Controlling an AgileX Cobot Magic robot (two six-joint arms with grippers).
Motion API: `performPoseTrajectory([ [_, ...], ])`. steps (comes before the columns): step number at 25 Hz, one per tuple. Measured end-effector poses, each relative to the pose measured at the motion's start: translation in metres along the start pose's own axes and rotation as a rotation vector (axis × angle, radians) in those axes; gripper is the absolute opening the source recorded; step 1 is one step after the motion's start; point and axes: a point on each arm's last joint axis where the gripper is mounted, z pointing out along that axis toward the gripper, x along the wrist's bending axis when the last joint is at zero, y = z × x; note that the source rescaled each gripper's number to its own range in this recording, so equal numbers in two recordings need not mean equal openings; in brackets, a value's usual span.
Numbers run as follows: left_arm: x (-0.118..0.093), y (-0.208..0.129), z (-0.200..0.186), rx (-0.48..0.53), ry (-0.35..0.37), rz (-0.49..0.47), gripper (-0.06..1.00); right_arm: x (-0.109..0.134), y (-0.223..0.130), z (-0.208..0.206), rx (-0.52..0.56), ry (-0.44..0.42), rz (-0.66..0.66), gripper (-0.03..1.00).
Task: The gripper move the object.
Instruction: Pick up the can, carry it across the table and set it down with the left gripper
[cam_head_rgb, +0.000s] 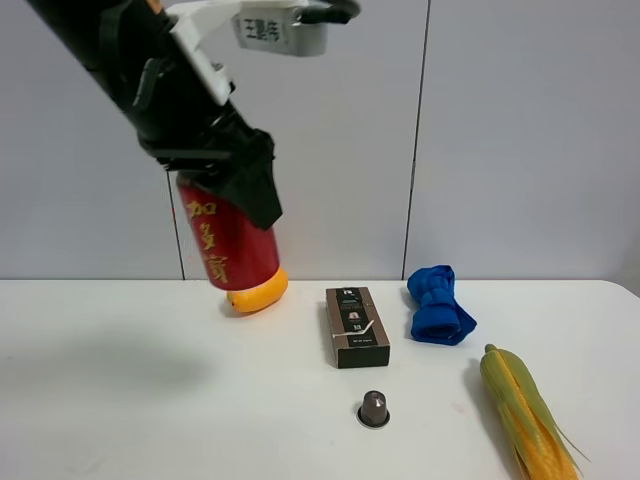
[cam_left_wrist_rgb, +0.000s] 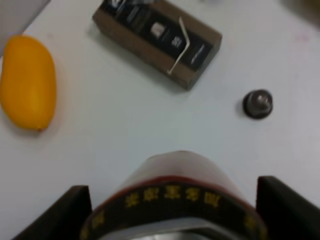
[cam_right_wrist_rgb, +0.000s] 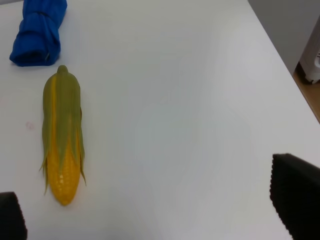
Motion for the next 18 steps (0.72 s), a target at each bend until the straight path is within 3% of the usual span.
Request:
performPoseTrajectory([
  [10, -0.045, 0.046, 0.067, 0.066, -0.091, 0.121, 0.02, 0.000, 0.000, 0.000, 0.000, 0.000, 0.000, 1.00],
  [18, -0.057, 0.061, 0.112, 0.080, -0.130, 0.162, 0.02, 0.000, 0.000, 0.000, 0.000, 0.000, 0.000, 1.00],
])
